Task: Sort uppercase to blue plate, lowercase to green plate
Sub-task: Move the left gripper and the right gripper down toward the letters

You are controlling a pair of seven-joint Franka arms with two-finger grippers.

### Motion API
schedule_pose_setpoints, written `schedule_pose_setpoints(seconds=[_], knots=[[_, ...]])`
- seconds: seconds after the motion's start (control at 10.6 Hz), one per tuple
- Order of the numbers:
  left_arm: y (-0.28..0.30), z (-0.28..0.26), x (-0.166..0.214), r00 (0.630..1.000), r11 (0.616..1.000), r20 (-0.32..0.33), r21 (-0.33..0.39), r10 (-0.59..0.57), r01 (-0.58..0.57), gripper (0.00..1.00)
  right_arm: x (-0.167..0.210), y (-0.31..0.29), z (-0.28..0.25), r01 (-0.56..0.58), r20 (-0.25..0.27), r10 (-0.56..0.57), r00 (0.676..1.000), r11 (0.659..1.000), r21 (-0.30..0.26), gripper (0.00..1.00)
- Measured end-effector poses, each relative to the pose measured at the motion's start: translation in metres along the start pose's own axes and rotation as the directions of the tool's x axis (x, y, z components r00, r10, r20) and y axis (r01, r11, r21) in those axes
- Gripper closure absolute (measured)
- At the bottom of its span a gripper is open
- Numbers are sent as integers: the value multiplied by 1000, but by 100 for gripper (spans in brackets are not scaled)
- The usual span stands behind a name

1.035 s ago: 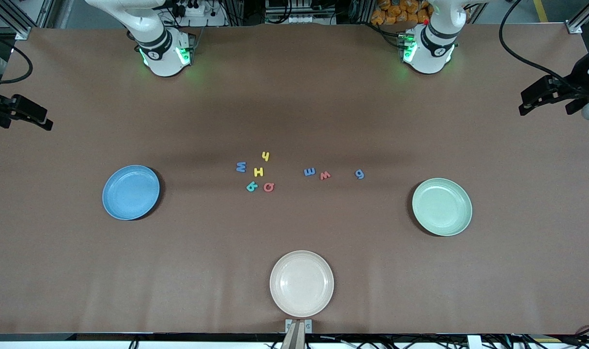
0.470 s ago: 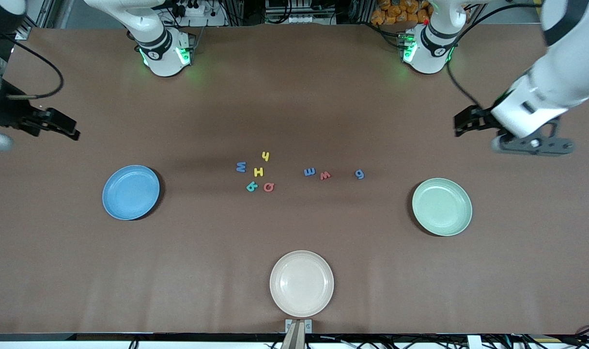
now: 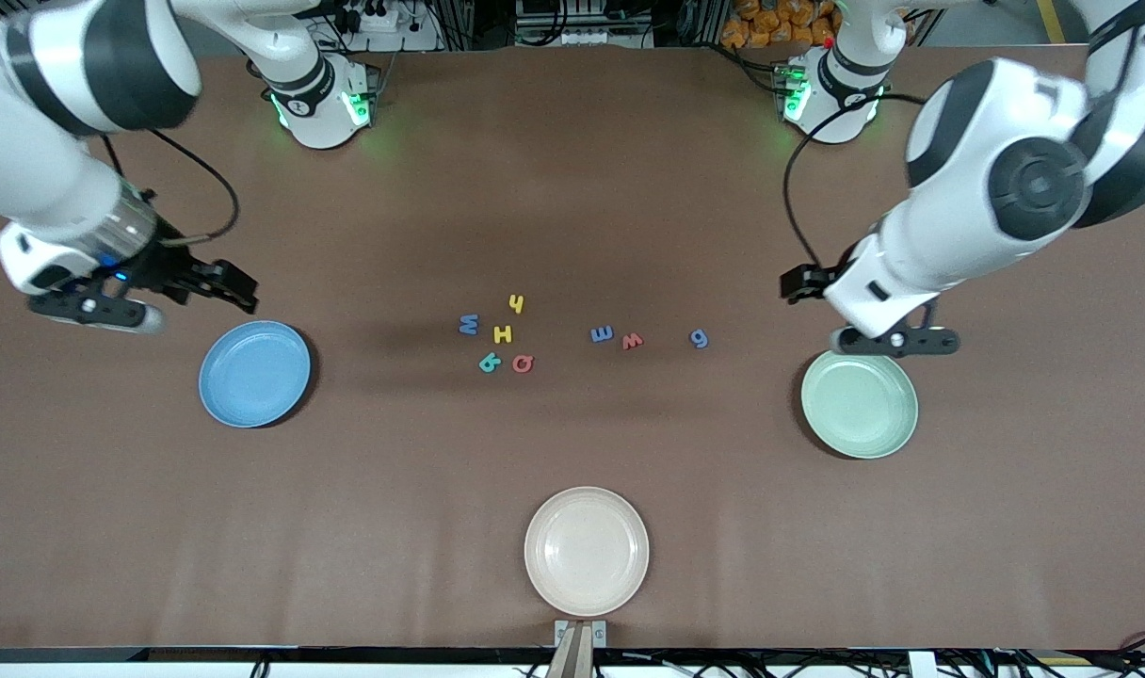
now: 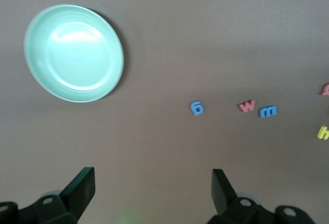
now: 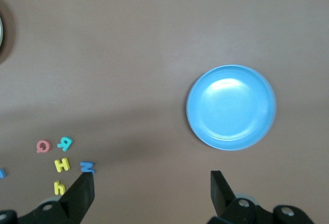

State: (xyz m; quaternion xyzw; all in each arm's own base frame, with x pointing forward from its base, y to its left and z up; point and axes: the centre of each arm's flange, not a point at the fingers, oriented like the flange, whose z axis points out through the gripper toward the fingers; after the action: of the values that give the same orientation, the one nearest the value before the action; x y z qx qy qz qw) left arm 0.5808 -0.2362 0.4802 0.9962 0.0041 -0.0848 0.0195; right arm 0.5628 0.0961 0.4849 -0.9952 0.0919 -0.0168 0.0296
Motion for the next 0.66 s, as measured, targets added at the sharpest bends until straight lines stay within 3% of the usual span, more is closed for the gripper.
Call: schedule_pose_setpoints(seconds=[0.38, 0.66], knots=[[31, 82, 0, 997, 998, -42, -26, -64, 63, 0, -16, -72, 105, -8, 35, 7, 999, 1000, 14, 0], [48, 148, -10, 989, 989, -15, -23, -149, 149, 0, -30, -118, 180, 26, 65, -26, 998, 1000, -1, 0]])
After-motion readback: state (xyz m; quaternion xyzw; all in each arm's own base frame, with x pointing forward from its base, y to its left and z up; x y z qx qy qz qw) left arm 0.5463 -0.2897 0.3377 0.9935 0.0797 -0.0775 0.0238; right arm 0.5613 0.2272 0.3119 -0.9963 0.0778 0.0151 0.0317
